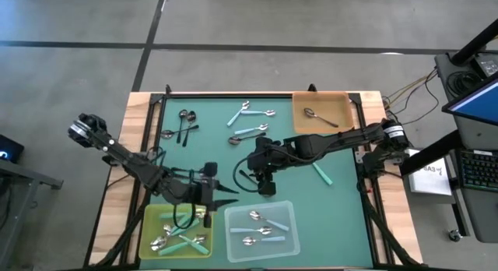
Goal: Sort silverware by color (type)
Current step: Put the black spoon into the orange bin
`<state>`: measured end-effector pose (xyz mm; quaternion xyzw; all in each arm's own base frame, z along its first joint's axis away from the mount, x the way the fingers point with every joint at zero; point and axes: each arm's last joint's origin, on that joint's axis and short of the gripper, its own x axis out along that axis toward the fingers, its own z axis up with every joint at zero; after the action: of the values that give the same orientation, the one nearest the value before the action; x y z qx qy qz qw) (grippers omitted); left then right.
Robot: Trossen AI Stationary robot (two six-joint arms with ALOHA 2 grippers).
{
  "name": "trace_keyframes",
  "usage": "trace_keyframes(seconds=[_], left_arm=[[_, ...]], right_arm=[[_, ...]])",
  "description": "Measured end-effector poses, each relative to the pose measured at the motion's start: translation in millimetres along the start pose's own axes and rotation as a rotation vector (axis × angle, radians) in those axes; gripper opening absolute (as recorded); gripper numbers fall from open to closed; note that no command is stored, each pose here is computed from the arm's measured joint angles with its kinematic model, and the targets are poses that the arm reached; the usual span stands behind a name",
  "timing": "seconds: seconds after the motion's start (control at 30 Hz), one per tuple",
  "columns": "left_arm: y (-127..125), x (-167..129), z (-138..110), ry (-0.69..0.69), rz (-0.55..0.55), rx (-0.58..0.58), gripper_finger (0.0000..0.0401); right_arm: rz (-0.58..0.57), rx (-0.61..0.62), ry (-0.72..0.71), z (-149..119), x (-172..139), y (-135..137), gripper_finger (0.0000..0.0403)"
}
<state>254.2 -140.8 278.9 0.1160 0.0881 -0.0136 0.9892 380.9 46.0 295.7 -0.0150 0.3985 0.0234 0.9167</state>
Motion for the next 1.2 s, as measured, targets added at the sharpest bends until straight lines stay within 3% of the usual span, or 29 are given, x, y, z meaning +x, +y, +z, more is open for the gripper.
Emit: trace_keyframes(seconds=[0.23,0.4,0.57,0.9,1.2], left_arm=[[4.1,-7.9,-10.8,-0.058,0.007,-0.035,0.0078],[13.1,-11.0,-16.3,-0.116,0.142,-0.069,0.0078],[12.1,-11.2,-28.1,-0.162,0.091,-0.047,0.0078],[13.2,-11.7,-36.2,-0.126,0.166,0.037,0.0078],[15.0,-12.5,-41.1,-0.091,0.229,-0.045,0.0078]], right_arm=[[0.0,0.0,0.0,0.0,0.0,0.0,0.0146],[0.0,0.009,0.0,0.0,0.0,0.0,0.0142],[0.0,0.009,-0.001,0.1,0.0,0.0,0.0137],[0.001,0.008,-0.003,0.3,0.0,0.0,0.0138],[0.0,0.008,-0.003,0.3,0.0,0.0,0.0138]])
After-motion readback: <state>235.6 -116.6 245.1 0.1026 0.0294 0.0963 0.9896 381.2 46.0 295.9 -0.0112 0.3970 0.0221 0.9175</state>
